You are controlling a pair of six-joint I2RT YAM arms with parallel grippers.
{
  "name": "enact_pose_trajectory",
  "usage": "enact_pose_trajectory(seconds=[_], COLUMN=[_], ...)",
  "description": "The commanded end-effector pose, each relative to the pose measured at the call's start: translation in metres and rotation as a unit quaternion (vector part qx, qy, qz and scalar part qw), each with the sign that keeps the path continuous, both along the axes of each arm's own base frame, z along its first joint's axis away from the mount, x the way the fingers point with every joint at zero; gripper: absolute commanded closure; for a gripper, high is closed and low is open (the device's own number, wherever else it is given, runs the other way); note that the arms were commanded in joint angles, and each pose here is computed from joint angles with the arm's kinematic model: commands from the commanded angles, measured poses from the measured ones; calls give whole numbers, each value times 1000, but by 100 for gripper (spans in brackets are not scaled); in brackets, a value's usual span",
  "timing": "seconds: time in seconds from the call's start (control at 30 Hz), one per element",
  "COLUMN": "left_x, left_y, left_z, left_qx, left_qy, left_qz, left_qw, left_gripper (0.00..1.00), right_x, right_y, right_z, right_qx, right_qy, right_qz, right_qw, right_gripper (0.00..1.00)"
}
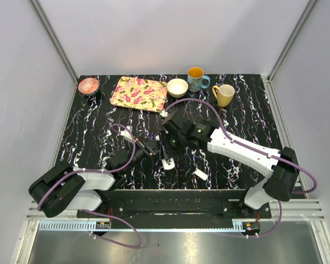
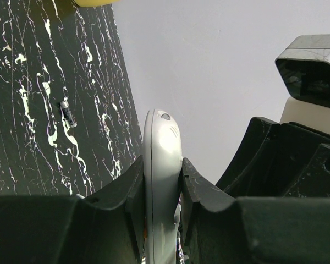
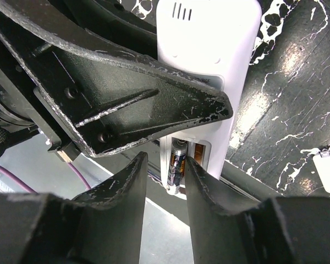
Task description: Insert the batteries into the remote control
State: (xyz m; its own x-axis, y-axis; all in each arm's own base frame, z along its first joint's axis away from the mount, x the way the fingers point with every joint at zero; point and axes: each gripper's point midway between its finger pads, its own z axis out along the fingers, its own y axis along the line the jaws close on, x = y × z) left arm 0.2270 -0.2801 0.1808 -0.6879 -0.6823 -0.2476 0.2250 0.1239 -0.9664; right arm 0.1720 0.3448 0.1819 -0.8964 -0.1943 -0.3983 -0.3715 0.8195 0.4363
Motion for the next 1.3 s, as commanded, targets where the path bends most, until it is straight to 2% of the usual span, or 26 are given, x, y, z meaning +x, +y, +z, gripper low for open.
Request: enact_pose_trajectory(seconds=[0.0,0.23,0.73,1.03,1.27], left_x=[-33,-32,-29,-25,-15], left_y=[25,26,26,24,29], left_z=[131,131,131,135,131], left_qx=[-192,-193,-197,-207,-227], left_qy=[-178,-177,-173,-165,-130], left_qz=[-17,-16,-12,-12,0], left_qw=[965,965,965,964,965], left_gripper=[100,100,100,100,100], right_x=[6,5,7,12,19], right_y=[-3,-12,-11,-17,-26], right_z=[10,12,31,49,78], right_qx=[-8,-23,-3,-3,8], right_qy=[-28,-32,-43,-64,-101], right_qz=[-3,-5,-15,-26,-40], right_qw=[1000,999,999,998,994], right_gripper=[57,46,43,38,37])
